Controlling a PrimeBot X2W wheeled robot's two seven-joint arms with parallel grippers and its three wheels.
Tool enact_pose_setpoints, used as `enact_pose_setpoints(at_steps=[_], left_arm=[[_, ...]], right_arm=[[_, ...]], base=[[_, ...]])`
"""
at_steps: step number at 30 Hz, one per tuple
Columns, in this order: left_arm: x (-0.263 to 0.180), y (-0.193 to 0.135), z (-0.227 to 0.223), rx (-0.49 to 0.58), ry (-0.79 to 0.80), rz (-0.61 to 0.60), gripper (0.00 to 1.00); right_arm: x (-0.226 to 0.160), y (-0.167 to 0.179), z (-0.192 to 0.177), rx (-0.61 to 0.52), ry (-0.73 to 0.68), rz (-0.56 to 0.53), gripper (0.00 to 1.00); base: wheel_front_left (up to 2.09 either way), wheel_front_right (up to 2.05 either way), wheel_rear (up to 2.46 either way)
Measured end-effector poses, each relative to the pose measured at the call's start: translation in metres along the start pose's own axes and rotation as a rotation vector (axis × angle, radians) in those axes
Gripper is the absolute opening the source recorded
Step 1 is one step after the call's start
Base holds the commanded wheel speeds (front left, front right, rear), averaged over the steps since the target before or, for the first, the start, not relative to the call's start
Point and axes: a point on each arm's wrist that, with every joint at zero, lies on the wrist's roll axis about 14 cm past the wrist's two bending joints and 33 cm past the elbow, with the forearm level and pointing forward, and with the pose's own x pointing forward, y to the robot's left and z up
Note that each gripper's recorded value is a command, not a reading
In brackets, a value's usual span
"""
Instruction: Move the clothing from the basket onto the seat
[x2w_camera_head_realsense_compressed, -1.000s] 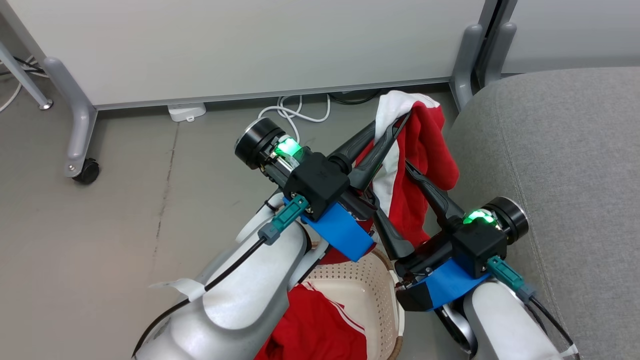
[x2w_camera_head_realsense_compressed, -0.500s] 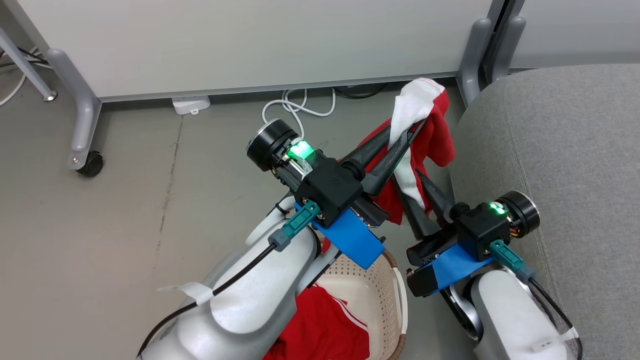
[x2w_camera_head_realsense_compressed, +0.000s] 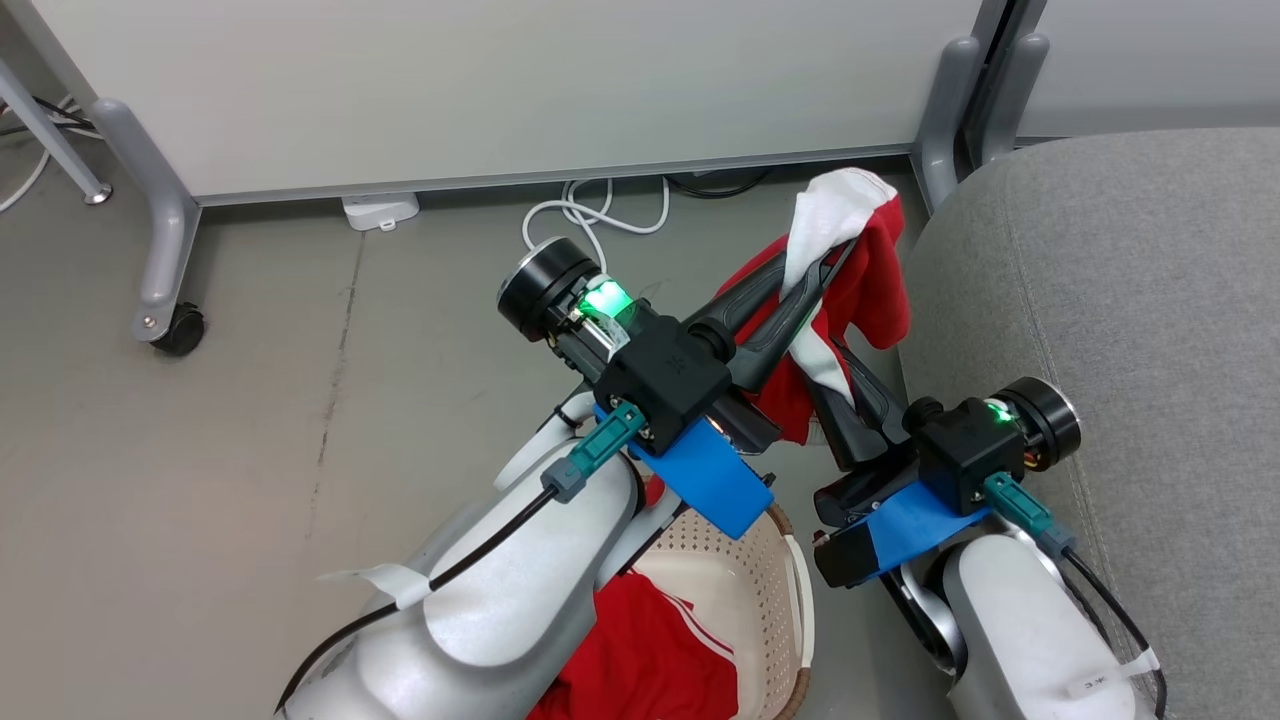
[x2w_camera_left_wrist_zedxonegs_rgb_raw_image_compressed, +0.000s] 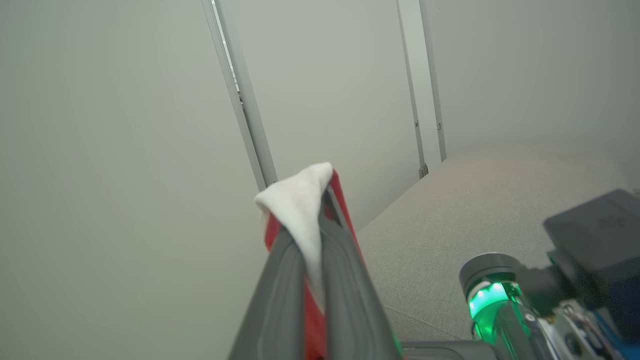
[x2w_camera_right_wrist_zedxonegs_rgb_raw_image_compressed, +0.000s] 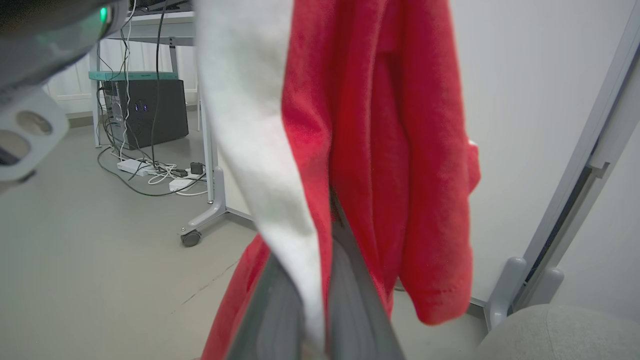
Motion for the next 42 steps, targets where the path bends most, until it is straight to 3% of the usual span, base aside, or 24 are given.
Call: enact_pose_setpoints(at_steps=[10, 11, 12, 28, 42], left_arm=[[0.0, -0.001, -0.001, 0.0, 0.004, -0.002, 0.0], [0.0, -0.001, -0.001, 0.001, 0.004, -0.002, 0.38], [0.0, 0.0, -0.001, 0.001, 0.005, 0.001, 1.0], [-0.004, 0.002, -0.008, 0.007, 0.029, 0.018, 1.0], [-0.004, -0.006, -0.034, -0.024, 0.076, -0.01, 1.0]], right_arm=[[0.001, 0.002, 0.001, 0.014, -0.006, 0.004, 0.0], [0.001, 0.002, 0.002, 0.016, -0.006, 0.005, 0.0], [0.001, 0.002, 0.002, 0.017, -0.007, 0.005, 0.0], [0.001, 0.001, 0.007, 0.026, -0.024, -0.004, 0.0], [-0.017, -0.049, 0.006, 0.001, -0.024, -0.155, 0.0]], base=[[0.0, 0.0, 0.0], [0.0, 0.0, 0.0], [0.0, 0.0, 0.0], [0.0, 0.0, 0.0], [0.0, 0.0, 0.0]])
